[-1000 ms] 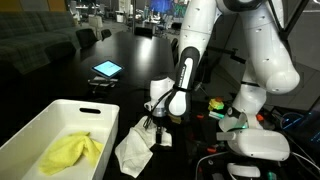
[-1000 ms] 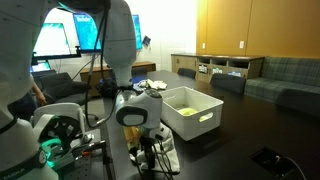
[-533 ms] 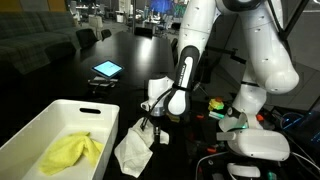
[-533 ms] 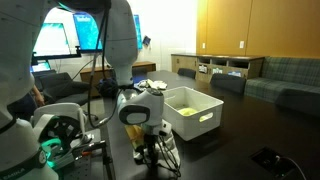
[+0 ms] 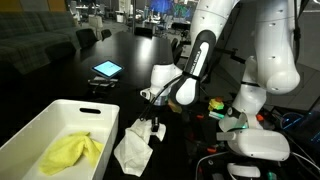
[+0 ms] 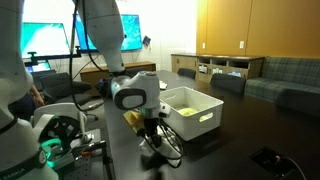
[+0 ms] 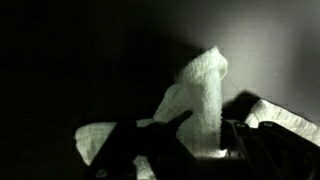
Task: Pick up the yellow towel and put it in the bucket, pick up the marker and put it in the cup, pick up the white towel and put it in the bucket, finally pick up the black masking tape and put it in the cup
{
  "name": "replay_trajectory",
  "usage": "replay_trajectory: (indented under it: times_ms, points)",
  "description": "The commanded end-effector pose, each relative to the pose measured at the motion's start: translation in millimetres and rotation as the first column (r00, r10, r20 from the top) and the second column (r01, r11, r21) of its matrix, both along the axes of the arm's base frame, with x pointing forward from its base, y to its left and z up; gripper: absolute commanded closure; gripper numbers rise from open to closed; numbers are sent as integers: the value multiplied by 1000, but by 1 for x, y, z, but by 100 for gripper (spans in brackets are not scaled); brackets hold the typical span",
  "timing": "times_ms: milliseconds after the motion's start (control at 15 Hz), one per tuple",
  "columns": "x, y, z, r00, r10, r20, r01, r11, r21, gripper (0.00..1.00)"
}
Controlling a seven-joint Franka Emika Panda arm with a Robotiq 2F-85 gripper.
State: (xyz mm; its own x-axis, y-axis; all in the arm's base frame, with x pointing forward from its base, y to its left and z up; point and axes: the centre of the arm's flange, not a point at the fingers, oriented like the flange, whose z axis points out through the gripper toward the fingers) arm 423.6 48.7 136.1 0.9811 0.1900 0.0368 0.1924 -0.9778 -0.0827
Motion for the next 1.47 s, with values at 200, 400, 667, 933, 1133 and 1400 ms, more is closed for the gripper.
replay_trajectory:
  times_ms: [200,400,667,933,1133,1400]
  points:
    - [-23,22,102,991,-61,119,76,990,-120,85]
    - [-29,31,146,968,-173,180,206,961,-185,84]
    - [-40,48,215,918,-314,243,373,892,-255,87]
    - [-58,98,270,863,-388,324,481,828,-289,87]
    - [-72,135,310,839,-387,382,508,808,-298,87]
    - [-85,168,356,798,-392,458,541,800,-258,87]
